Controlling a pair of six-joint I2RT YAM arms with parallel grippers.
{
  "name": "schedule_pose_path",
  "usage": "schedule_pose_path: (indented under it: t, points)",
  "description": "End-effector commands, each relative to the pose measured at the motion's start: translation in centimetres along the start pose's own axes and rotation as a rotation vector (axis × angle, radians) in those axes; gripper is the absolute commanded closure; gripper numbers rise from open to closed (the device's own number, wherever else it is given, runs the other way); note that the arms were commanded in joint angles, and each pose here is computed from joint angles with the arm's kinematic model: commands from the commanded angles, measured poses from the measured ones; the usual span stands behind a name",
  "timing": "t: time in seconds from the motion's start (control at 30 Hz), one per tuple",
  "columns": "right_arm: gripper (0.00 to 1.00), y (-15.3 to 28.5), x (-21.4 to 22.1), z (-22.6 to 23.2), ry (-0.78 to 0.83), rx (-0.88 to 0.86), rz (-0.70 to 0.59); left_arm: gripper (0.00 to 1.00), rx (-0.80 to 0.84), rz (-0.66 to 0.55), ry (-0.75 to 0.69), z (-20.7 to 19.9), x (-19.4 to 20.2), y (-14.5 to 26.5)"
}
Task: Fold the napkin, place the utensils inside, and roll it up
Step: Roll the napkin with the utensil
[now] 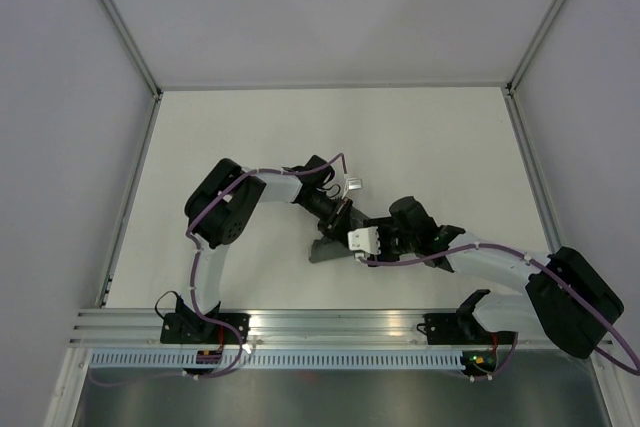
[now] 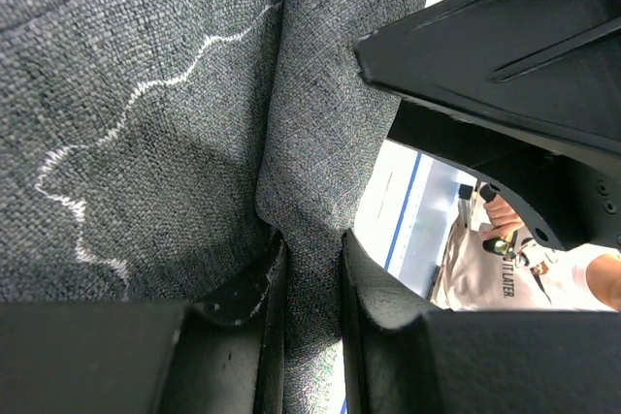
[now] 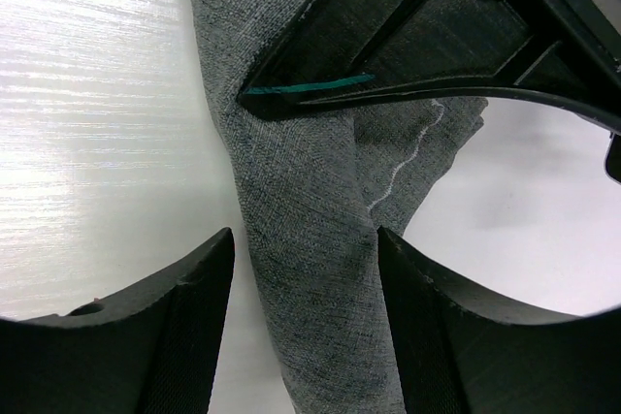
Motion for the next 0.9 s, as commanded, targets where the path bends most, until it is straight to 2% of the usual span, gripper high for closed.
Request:
schedule_pose_path:
  t: [0.0, 0.27, 0.4, 0.5, 0.53, 0.6, 0.67, 0.87]
  points:
    - [0.33, 0.2, -0.8, -0.6, 0.014, 0.018, -0.028, 0.83, -0.099, 0.091, 0.094, 2.2, 2.7, -0.5]
    - [0.36, -0.8, -0.4, -0.4, 0.008, -0.046, 0.005, 0.83, -0.092, 0.09, 0.092, 2.1, 2.7, -0.5]
    - [0.45, -1.3, 0.0, -0.1, -0.012, -0.084, 0.033, 0.8, -0.091, 0.086, 0.084, 2.0, 2.5, -0.4]
    - [0.56, -1.2, 0.1, 0.0, -0.025, -0.1, 0.046, 0.71, -0.126, 0.076, 0.077, 2.1, 2.2, -0.1]
    - [0.62, -1.2, 0.1, 0.0, -0.027, -0.104, 0.048, 0.67, -0.152, 0.062, 0.07, 1.8, 1.8, 0.2]
    - [0.66, -1.0, 0.3, 0.1, -0.046, -0.123, 0.051, 0.64, -0.182, 0.026, 0.044, 1.7, 1.2, 0.4]
    - [0.66, -0.9, 0.5, 0.0, -0.07, -0.149, 0.056, 0.58, -0.234, -0.036, 0.011, 1.2, 0.0, 1.2]
    - [0.68, -0.7, 0.9, -1.2, -0.155, -0.242, 0.073, 0.55, -0.344, -0.209, -0.044, -0.5, -2.5, 3.3]
Point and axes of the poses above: each gripper's point midway between its finger pads, its own y axis back along the fingers, its own z axis along the line the jaws close on, x = y × z, the point moved 7 cm from there along y, back along the fingers, and after that the axes turned 10 degrees about -y, right-handed, at the moved point
